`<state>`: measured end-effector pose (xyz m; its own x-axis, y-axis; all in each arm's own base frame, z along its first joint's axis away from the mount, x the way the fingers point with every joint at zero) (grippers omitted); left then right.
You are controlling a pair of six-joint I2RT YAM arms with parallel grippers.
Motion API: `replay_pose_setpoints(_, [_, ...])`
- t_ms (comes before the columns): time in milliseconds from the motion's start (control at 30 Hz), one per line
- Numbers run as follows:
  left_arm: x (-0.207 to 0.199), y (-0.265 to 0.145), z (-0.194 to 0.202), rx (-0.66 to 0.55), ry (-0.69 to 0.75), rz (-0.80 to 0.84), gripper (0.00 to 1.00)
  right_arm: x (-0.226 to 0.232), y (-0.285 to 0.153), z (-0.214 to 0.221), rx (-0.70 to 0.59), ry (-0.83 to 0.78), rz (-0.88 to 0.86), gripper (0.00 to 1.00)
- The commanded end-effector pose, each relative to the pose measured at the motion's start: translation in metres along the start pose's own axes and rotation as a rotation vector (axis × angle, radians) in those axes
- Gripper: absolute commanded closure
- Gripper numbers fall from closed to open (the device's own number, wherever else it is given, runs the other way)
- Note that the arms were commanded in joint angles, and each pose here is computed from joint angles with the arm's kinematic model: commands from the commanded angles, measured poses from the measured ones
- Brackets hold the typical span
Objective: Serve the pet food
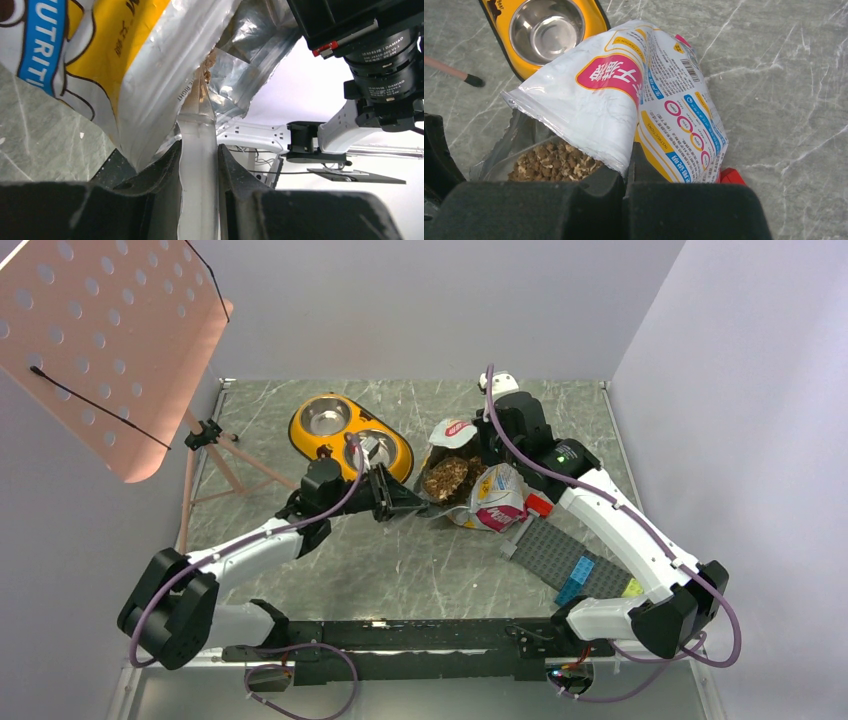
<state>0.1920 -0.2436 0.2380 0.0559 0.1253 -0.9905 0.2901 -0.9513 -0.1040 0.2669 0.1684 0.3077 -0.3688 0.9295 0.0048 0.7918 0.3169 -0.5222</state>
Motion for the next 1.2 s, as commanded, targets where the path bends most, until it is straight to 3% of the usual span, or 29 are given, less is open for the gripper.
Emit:
replay_pose_setpoints(0, [-0.037, -0.001, 0.004, 0.062, 0.087, 0.185, 1.0, -0.004, -0.025, -0.04, -0.177, 0.043, 0.007, 1.0])
replay_pose_setpoints(133, [-0.026, -0.012, 0.011, 0.04, 0.015, 0.278, 1.0, -0.005, -0.025, -0.039, -0.17, 0.041, 0.016, 1.0])
replay_pose_setpoints(500, [-0.038, -0.025, 0.02, 0.047, 0.041, 0.272, 1.0, -0.01, -0.028, -0.042, -0.183, 0.048, 0.045, 1.0])
replay_pose_setpoints(800, [-0.049, -0.048, 0.026, 0.02, 0.041, 0.283, 1.0, -0.029, -0.034, -0.048, -0.181, 0.1, 0.19, 1.0])
replay_pose_setpoints(1167, [-0.072, -0.088, -0.003, -0.132, 0.045, 0.25, 1.0, -0.044, -0.036, -0.043, -0.167, 0.128, 0.228, 1.0])
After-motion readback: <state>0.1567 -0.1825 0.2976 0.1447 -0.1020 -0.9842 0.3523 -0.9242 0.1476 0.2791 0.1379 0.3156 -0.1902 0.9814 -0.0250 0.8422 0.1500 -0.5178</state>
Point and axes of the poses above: each gripper's point midway between its finger pads, its own y axis out along the fingers, its own x axis along the line the jaws close on, z = x × y, the point moved 7 cm from there along -y, back along the fingers, and after that the axes turned 3 degrees about -y, right-handed, at the moved point
